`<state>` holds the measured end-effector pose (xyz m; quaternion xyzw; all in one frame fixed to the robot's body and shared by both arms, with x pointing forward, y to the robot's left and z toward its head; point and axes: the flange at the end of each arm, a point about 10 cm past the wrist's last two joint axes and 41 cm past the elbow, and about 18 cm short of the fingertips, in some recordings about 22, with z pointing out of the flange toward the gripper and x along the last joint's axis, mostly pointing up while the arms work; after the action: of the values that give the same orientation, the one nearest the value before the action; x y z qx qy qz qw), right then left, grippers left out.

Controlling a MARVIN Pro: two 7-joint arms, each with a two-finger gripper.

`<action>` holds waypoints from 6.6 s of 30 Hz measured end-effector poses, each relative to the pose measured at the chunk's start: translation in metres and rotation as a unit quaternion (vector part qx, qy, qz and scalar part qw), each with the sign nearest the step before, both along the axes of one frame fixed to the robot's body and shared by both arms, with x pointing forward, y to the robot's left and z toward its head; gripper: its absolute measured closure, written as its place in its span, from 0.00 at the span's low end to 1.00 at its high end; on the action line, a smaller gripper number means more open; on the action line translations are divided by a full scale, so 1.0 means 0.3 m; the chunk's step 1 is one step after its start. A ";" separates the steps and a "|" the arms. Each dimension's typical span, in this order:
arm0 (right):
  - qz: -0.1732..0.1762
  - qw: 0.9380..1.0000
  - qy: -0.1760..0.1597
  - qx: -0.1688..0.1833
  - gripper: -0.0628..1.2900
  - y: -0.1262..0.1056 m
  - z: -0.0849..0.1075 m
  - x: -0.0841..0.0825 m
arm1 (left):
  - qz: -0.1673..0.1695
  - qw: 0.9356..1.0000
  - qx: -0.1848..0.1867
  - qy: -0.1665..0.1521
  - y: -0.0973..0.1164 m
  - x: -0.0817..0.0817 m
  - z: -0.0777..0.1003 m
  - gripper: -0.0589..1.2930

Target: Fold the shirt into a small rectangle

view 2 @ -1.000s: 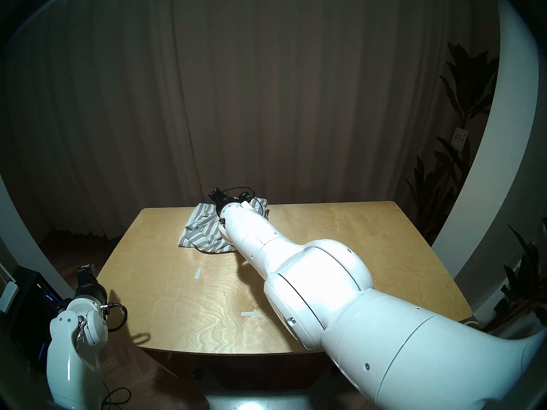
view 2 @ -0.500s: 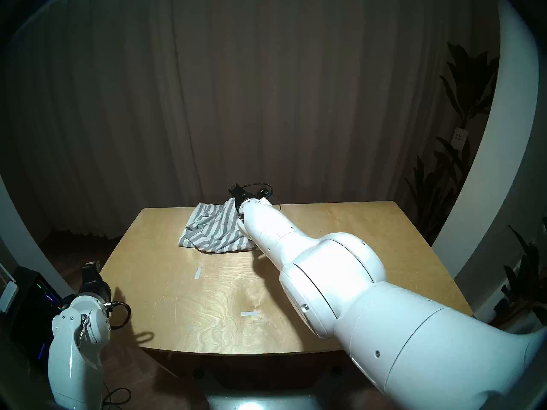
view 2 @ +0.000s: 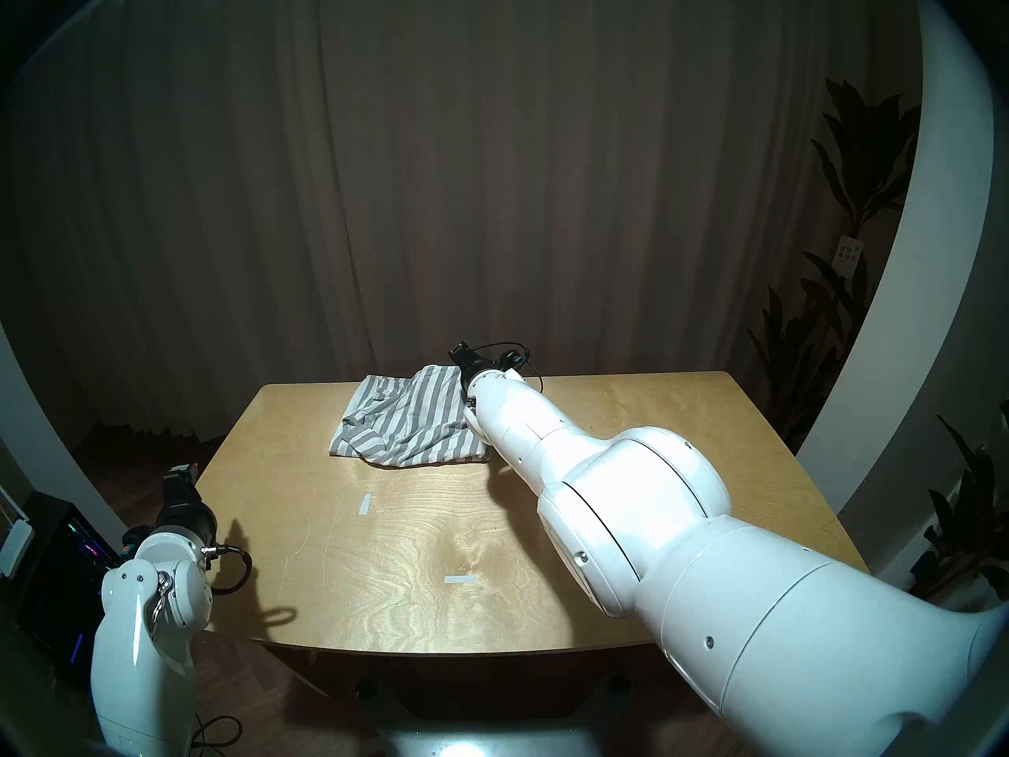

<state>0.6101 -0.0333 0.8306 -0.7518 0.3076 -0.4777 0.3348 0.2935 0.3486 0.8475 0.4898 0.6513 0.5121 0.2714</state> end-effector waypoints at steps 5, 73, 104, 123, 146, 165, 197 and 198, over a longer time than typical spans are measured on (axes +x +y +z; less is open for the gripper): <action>-0.020 1.000 -0.013 0.008 0.06 -0.089 0.000 0.021 | -0.047 0.999 0.012 -0.025 -0.065 0.059 0.039 0.03; 0.016 0.901 -0.304 -0.309 0.06 -0.608 0.023 0.003 | -0.316 0.779 0.542 -0.011 -0.351 0.390 0.095 0.03; 0.060 0.840 -0.411 -0.349 0.06 -0.567 0.064 -0.040 | -0.273 0.639 0.719 0.007 -0.318 0.471 0.075 0.03; 0.018 0.845 -0.368 -0.387 0.06 -0.701 -0.041 -0.088 | -0.242 0.586 0.773 -0.019 -0.354 0.497 0.103 0.03; -0.032 0.860 -0.308 -0.407 0.06 -0.747 -0.089 -0.092 | -0.229 0.586 0.777 -0.017 -0.303 0.546 0.065 0.03; -0.041 0.870 -0.257 -0.419 0.06 -0.738 -0.120 -0.087 | -0.258 0.587 0.766 -0.047 -0.187 0.580 0.098 0.03; -0.064 0.858 -0.243 -0.447 0.06 -0.722 -0.066 -0.060 | -0.291 0.652 0.697 -0.073 -0.106 0.621 0.077 0.03; -0.064 0.858 -0.243 -0.448 0.06 -0.722 -0.064 -0.060 | -0.292 0.653 0.695 -0.074 -0.106 0.622 0.077 0.03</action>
<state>0.5921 -0.2500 0.8115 -0.6588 0.0168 -0.7521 -0.0058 0.4801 0.3169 0.8705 0.6606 -0.0936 0.7441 0.0346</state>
